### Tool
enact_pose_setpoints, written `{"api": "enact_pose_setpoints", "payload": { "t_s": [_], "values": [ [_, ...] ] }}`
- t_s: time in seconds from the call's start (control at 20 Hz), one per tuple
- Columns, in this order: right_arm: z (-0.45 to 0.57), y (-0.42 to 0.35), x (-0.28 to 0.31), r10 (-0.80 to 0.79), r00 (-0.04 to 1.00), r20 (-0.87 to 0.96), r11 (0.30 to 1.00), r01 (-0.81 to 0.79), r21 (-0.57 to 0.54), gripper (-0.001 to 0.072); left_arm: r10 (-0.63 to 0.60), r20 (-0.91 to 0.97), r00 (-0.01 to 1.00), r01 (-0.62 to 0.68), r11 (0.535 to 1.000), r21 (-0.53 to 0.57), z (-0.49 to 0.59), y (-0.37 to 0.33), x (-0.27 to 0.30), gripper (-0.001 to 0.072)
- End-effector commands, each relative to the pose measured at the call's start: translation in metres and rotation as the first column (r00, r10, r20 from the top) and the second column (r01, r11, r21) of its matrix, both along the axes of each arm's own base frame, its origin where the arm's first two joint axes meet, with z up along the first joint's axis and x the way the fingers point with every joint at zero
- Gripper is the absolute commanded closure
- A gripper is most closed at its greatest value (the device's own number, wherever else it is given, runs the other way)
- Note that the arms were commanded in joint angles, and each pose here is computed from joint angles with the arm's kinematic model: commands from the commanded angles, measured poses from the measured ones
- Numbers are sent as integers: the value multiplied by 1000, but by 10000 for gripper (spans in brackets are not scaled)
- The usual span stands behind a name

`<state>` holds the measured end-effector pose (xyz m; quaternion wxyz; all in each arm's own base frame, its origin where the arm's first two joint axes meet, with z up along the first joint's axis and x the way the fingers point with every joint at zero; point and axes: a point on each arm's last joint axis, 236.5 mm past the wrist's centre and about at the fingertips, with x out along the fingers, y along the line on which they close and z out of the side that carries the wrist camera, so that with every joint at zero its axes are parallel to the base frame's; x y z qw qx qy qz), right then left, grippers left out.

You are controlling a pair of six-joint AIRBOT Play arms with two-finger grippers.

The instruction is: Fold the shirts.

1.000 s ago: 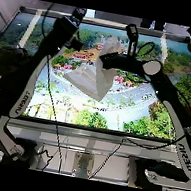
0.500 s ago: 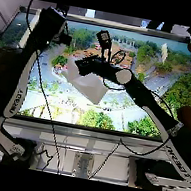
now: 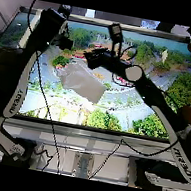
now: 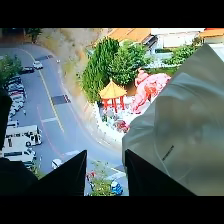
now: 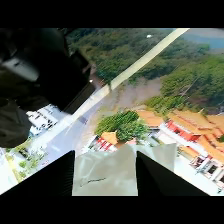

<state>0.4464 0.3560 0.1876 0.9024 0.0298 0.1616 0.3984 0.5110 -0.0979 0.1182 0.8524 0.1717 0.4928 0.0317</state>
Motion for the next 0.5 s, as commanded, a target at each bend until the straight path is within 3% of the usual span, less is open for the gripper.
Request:
{"api": "enact_pose_setpoints", "payload": {
  "t_s": [0.0,0.15,0.25,0.3,0.35,0.4,0.45],
  "values": [
    [31,-57,18,-82,997,15,996,82,23,279,-189,-94,977,182,980,-77,-25,-36,-11,420],
    [28,-114,23,-142,985,-102,989,145,18,279,-277,-123,953,258,954,-150,-34,-59,-18,409],
    [-5,-146,20,-177,948,-264,984,178,-24,279,-320,-128,939,303,944,-134,-40,-62,-15,408],
    [-27,-157,11,-184,916,-356,983,176,-55,277,-330,-140,934,313,941,-128,-47,-62,-13,377],
    [-48,-165,0,-185,881,-436,983,166,-82,269,-332,-155,931,314,941,-130,-55,-64,-12,254],
    [-68,-170,-12,-181,837,-517,983,157,-91,261,-336,-172,926,312,938,-151,-66,-69,-12,195],
    [-86,-171,-23,-179,799,-574,984,149,-99,261,-347,-192,918,312,931,-188,-78,-77,-14,195]
  ]
}}
